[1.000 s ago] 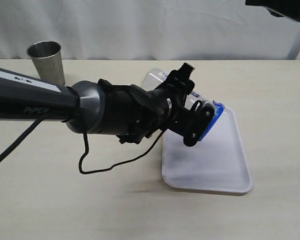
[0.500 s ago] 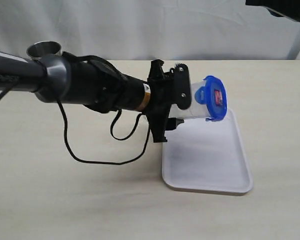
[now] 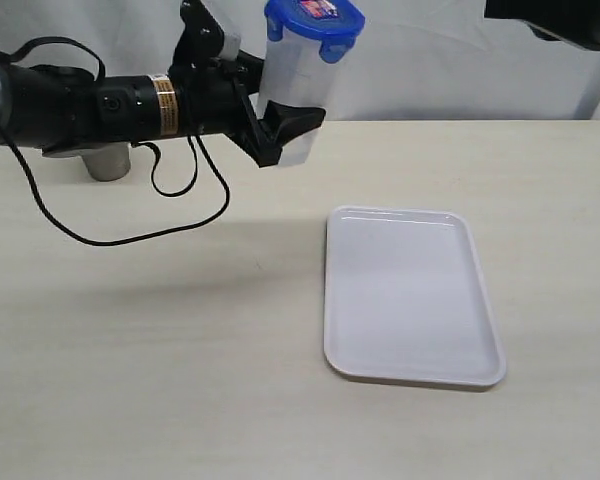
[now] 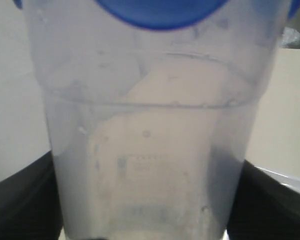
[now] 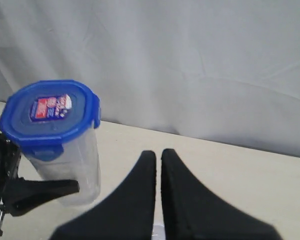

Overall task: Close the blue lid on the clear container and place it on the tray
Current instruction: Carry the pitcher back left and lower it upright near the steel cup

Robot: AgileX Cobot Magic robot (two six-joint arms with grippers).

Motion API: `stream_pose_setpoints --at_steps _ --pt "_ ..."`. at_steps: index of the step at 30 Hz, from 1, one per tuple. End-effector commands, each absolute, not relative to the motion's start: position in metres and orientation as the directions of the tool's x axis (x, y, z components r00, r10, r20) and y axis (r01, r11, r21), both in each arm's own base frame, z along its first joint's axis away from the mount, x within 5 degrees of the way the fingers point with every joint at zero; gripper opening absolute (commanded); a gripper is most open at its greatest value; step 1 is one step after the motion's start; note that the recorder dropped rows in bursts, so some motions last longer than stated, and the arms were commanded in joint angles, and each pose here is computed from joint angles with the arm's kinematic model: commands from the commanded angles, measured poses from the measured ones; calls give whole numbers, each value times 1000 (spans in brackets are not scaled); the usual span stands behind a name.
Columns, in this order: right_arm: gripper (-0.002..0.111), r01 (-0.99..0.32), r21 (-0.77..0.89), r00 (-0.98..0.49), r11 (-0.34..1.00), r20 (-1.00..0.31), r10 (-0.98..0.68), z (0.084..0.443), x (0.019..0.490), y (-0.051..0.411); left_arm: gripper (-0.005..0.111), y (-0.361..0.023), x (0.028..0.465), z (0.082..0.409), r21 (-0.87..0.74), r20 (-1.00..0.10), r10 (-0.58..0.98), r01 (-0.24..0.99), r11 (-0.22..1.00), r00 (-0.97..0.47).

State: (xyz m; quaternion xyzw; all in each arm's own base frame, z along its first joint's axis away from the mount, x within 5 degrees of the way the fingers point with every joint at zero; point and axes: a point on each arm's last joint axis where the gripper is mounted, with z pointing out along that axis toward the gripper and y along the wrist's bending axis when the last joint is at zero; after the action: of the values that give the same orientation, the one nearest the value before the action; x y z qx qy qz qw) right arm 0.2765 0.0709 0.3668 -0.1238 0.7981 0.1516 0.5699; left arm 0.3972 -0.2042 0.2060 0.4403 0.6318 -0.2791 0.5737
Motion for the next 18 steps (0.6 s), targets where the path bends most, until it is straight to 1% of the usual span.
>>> stream_pose_setpoints --at_steps 1,3,9,13,18 --pt "4 -360 101 -351 927 -936 -35 355 286 71 0 -194 408 207 141 -988 125 851 506 89" --pt "4 -357 115 -365 927 -931 -25 351 289 72 0 -190 415 195 127 -991 99 834 537 87" --pt "4 -354 115 -367 928 -930 -25 350 290 72 0 -184 430 148 122 -992 105 765 632 71" --pt "4 -348 113 -362 931 -932 -23 350 291 71 0 -175 433 134 83 -996 35 763 641 79" --pt "4 -343 111 -357 933 -934 -20 351 291 71 0 -166 439 110 0 -1000 7 730 684 -6"
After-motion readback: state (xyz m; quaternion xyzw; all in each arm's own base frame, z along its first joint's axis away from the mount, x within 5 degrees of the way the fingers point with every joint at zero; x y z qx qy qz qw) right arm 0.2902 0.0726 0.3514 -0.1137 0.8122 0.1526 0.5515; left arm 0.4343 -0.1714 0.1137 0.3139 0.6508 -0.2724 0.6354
